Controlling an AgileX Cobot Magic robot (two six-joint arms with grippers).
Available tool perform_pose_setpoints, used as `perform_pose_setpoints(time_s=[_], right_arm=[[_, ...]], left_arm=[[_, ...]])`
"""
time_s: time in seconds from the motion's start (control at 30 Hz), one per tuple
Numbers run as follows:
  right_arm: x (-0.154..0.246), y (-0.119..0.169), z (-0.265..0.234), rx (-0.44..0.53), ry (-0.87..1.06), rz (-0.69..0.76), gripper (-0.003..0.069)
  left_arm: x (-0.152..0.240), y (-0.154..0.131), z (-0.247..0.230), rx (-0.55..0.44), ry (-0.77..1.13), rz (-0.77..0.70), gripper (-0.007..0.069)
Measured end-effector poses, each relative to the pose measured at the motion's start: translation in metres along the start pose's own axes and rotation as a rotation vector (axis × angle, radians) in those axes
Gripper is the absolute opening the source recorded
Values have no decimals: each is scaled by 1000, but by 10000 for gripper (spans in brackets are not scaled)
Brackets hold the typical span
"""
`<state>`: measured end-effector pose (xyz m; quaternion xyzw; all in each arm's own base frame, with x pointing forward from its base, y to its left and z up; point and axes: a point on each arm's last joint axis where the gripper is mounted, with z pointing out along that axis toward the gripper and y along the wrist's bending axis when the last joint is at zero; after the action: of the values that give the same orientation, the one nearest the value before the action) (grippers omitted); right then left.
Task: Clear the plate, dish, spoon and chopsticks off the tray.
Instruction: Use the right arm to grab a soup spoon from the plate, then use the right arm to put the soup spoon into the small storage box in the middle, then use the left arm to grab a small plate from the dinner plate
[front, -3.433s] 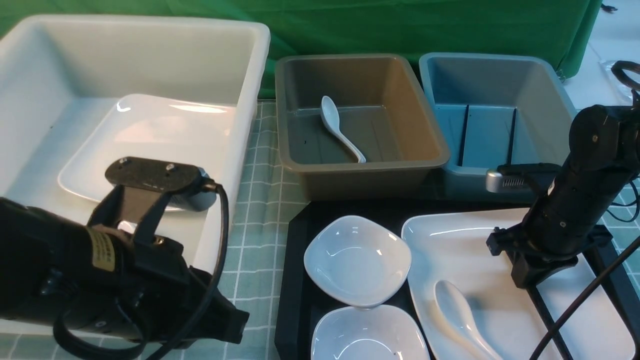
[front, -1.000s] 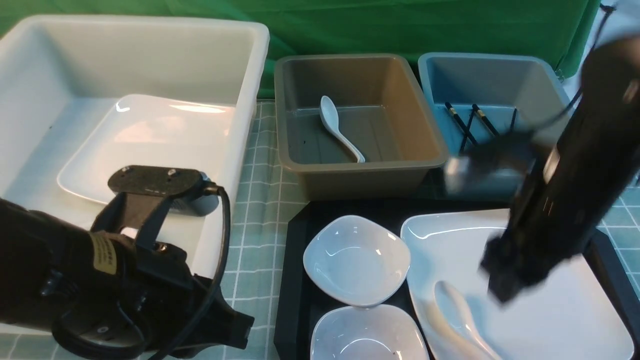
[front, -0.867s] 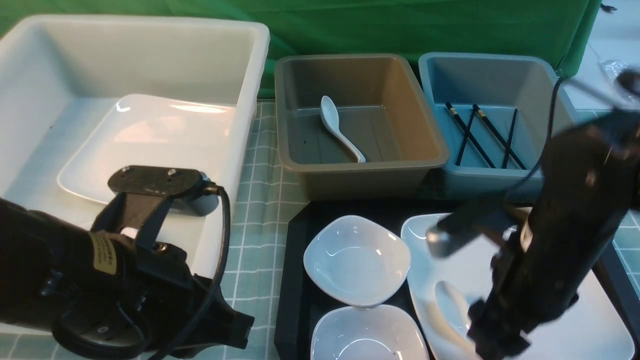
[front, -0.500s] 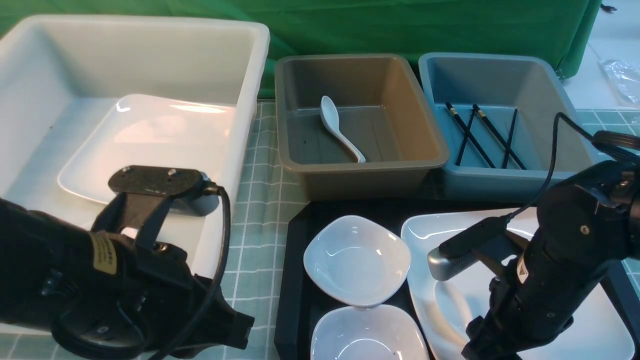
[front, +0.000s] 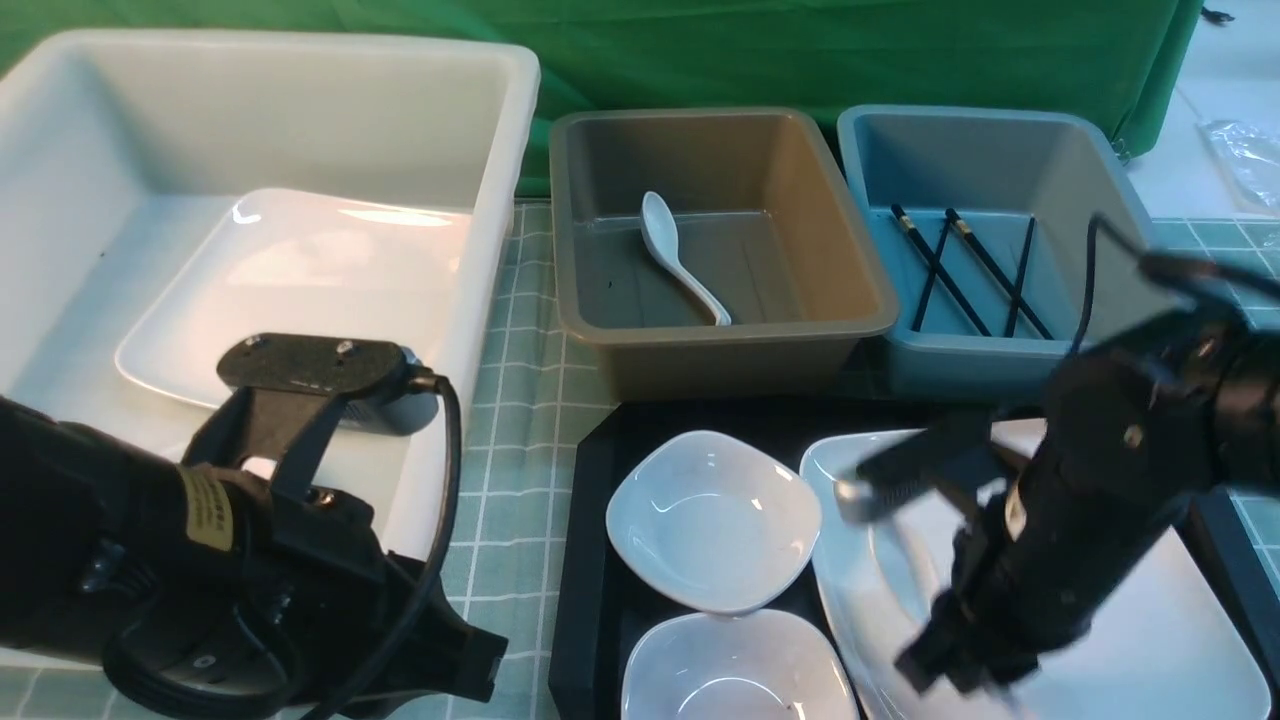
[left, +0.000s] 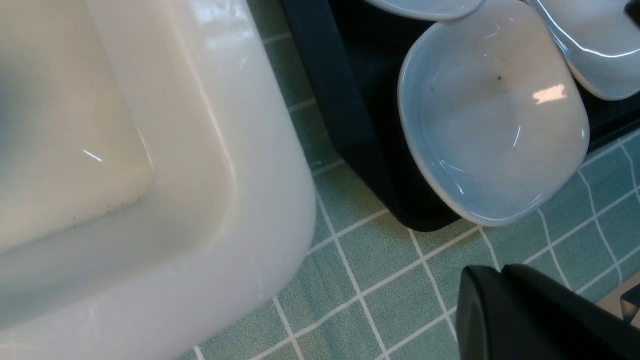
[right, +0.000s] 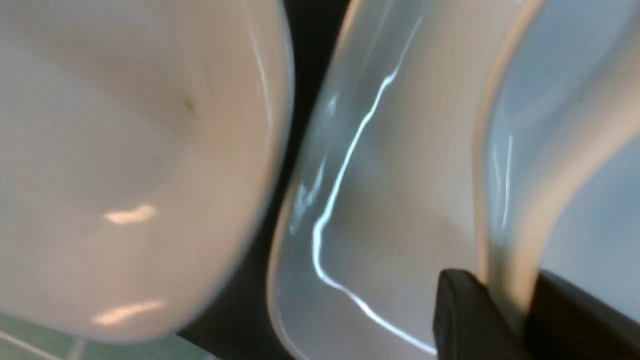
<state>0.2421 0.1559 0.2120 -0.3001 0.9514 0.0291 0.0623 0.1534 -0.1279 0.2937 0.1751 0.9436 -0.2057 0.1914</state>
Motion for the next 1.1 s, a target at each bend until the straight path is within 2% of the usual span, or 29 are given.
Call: perform_pose_setpoints(time_s=[0.13,0.3,0.33,0.4,0.43,0.47,0.5,0.57,0.6,0.77,0.83,0.9,0.97,1.03,1.1], right_arm=[[-33,-2,-55,11,-212,2,158],[-98,-23,-111,42,-474,49,158],[-105,-26,-119,46,-506,55,158],[-147,-42,-120,56,-566,93,158],[-148,-43,-125,58,-586,100,158],[-175,-52,-113,54,-599,128,158],[-178,-53,-116,56,-619,137,158],[-203,-61,-99,50,-625,177,191],[-213,-65,-86,46,-608,192,241],[-223,-69,-67,40,-517,204,418],[-218,-69,-68,46,-467,194,430],[-214,-69,-73,56,-440,182,400],[-204,-68,-83,75,-381,146,324],[-192,-65,-108,81,-388,112,149],[-177,-62,-132,87,-418,95,69]], left_arm=[[0,0,0,0,0,0,9],[0,0,0,0,0,0,9],[0,0,0,0,0,1,9],[0,0,0,0,-1,1,9],[0,0,0,0,-1,1,9],[0,0,0,0,-1,1,9],[0,0,0,0,-1,1,9],[0,0,0,0,-1,1,10],[0,0,0,0,-1,1,10],[0,0,0,0,-2,0,10],[-1,0,0,1,-9,0,10],[-1,0,0,5,-13,-2,10],[-1,-1,0,13,-16,-7,10],[-3,-2,1,15,1,-7,10],[-9,-5,3,15,37,6,10]])
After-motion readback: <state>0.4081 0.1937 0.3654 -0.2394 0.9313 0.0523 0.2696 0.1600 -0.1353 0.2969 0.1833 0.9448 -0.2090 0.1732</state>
